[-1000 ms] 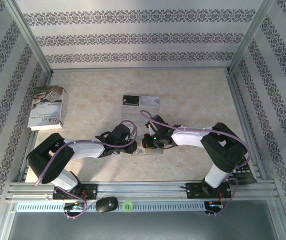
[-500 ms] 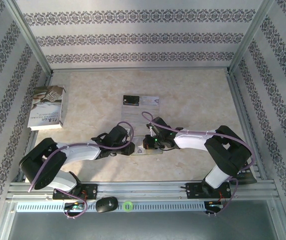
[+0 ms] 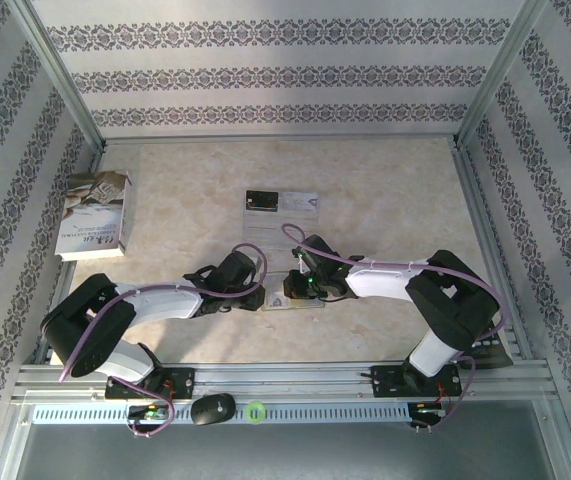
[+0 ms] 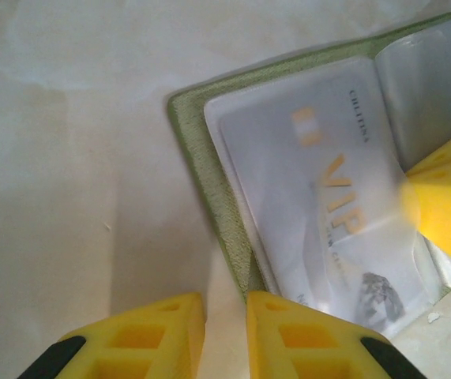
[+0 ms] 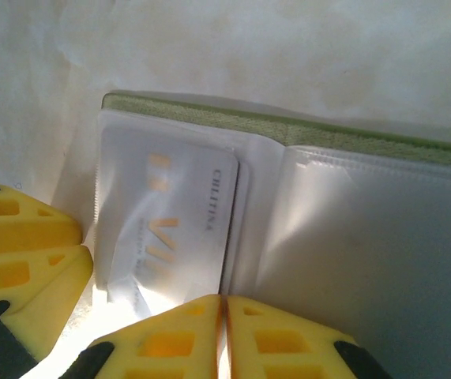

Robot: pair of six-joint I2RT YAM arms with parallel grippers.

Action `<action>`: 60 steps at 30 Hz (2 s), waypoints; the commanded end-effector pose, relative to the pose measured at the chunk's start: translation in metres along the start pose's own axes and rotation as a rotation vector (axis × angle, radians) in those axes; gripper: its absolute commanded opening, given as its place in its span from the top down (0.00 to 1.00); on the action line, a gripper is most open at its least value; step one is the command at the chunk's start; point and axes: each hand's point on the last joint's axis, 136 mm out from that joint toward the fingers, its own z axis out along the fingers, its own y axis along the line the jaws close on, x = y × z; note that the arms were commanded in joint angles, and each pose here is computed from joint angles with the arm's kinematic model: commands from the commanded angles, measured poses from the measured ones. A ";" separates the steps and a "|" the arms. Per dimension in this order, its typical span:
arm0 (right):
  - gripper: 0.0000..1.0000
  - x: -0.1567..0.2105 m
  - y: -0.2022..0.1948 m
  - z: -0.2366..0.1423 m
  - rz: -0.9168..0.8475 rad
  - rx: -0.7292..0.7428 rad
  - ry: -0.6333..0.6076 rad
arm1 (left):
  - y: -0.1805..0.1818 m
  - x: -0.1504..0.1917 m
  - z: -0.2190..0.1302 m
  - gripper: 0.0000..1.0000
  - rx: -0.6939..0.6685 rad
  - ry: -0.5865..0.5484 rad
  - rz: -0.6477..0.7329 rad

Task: Take the credit cards out of the card holder

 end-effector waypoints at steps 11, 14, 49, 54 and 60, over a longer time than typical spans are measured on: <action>0.81 0.001 -0.001 0.009 0.055 -0.032 -0.006 | 0.005 0.011 0.010 0.77 -0.002 0.046 -0.004; 0.80 0.001 -0.001 0.010 0.060 -0.033 -0.001 | 0.004 0.012 0.012 0.77 0.007 0.051 -0.005; 1.00 0.004 -0.027 -0.014 0.026 0.108 -0.068 | 0.006 0.020 0.015 0.81 0.016 0.071 -0.029; 1.00 0.002 -0.035 -0.029 0.006 0.174 -0.089 | 0.009 0.020 0.015 0.82 0.015 0.070 -0.034; 1.00 0.000 -0.033 -0.035 -0.015 0.179 -0.096 | 0.011 0.015 0.010 0.81 0.017 0.056 -0.038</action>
